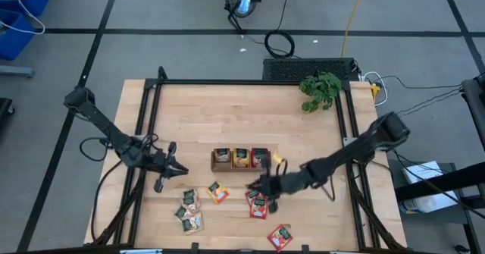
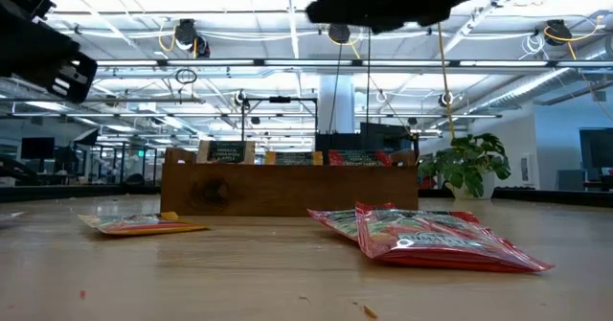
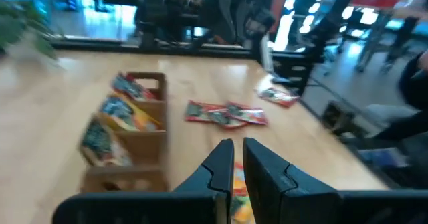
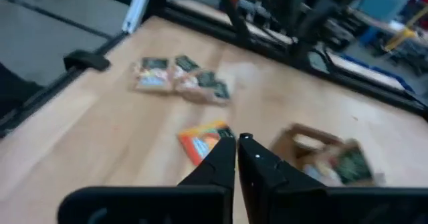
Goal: Pick & Place Tea
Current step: Put the brown tea bag into the left section of the wooden organizer
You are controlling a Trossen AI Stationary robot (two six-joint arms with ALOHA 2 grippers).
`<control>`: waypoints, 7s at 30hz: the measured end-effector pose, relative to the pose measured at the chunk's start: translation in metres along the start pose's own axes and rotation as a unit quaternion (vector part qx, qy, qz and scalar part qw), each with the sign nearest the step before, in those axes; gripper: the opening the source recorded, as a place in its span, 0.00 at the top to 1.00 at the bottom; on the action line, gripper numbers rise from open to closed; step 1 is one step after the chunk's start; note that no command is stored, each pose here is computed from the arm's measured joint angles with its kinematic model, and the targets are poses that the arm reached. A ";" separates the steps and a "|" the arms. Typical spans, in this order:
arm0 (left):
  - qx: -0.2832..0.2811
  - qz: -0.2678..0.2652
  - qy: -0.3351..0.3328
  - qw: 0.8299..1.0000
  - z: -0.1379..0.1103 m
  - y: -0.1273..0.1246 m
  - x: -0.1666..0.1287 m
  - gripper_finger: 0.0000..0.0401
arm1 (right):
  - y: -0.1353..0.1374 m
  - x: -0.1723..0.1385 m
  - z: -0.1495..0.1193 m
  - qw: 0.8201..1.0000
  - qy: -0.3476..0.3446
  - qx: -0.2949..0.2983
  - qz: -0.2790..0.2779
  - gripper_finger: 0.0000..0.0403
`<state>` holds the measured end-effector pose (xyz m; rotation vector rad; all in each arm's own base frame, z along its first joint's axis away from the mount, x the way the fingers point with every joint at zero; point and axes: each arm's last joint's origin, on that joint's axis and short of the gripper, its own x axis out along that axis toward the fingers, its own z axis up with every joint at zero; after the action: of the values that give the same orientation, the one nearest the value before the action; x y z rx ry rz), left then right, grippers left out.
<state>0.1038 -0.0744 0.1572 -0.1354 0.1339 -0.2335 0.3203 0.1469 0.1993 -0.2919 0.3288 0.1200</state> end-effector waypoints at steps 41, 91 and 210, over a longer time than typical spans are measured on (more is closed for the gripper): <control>0.142 0.124 0.384 0.904 0.000 -0.217 0.100 0.76 | 0.037 0.130 -0.005 0.980 -0.084 -0.047 0.175 1.00; -0.378 0.368 0.341 0.778 -0.024 -0.197 0.098 0.56 | 0.023 0.233 -0.028 0.962 -0.046 -0.046 0.265 1.00; 0.313 0.204 0.516 0.771 0.136 -0.078 0.212 1.00 | -0.049 -0.012 -0.020 0.997 -0.075 -0.010 0.026 0.85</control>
<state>0.3108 -0.1842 0.2776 0.7183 1.1685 0.1218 0.3110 0.0930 0.1985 -0.2915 0.1869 0.1958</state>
